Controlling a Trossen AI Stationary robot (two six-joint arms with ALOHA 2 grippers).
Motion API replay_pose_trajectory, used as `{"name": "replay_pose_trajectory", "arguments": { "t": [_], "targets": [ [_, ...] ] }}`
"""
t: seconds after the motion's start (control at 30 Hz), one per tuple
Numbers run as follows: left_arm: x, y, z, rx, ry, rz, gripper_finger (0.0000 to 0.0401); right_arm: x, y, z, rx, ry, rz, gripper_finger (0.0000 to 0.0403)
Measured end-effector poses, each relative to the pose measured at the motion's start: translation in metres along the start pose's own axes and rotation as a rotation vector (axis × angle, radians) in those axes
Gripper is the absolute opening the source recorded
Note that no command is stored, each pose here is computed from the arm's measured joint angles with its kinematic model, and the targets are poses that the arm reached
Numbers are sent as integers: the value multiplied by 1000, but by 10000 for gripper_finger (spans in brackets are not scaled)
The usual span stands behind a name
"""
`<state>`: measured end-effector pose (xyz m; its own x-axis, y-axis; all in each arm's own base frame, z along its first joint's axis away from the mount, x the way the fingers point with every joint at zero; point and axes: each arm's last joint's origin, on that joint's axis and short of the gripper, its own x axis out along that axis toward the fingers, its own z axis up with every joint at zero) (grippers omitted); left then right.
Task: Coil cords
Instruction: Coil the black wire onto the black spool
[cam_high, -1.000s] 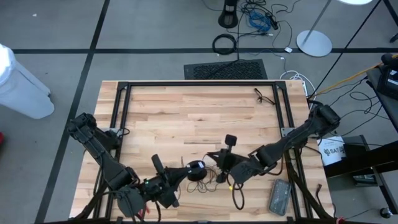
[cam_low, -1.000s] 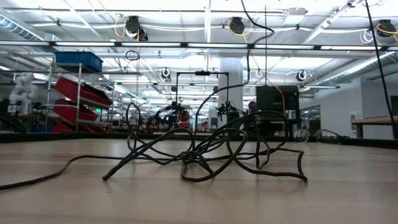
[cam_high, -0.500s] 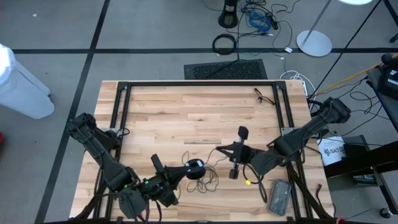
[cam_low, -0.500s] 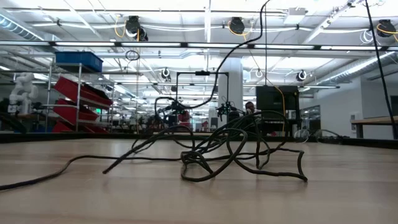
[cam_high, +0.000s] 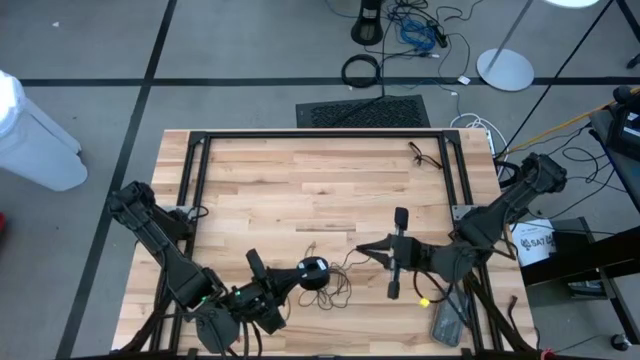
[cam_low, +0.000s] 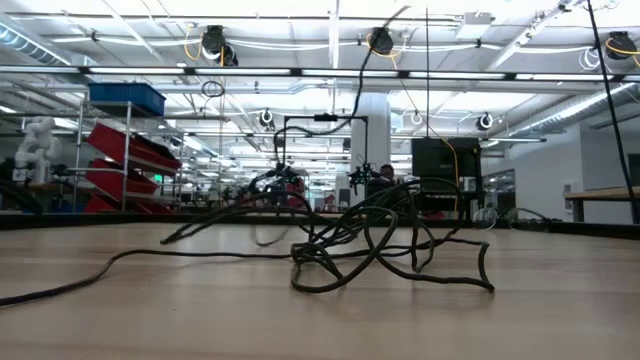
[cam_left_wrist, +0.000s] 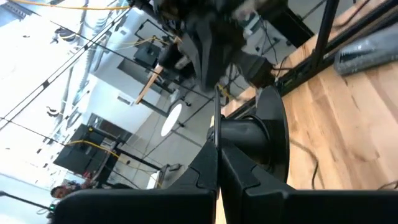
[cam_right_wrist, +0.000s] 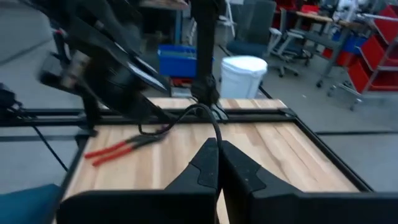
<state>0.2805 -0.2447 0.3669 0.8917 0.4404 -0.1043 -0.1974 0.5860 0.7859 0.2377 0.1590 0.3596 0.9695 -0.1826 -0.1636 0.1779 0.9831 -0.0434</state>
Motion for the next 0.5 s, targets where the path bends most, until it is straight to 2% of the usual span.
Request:
{"name": "replay_pose_trajectory", "arguments": {
  "t": [0.5],
  "targets": [
    [17,-2,-13,49,87,27,2,-6,11,9,19,-88,58,0]
  ]
}}
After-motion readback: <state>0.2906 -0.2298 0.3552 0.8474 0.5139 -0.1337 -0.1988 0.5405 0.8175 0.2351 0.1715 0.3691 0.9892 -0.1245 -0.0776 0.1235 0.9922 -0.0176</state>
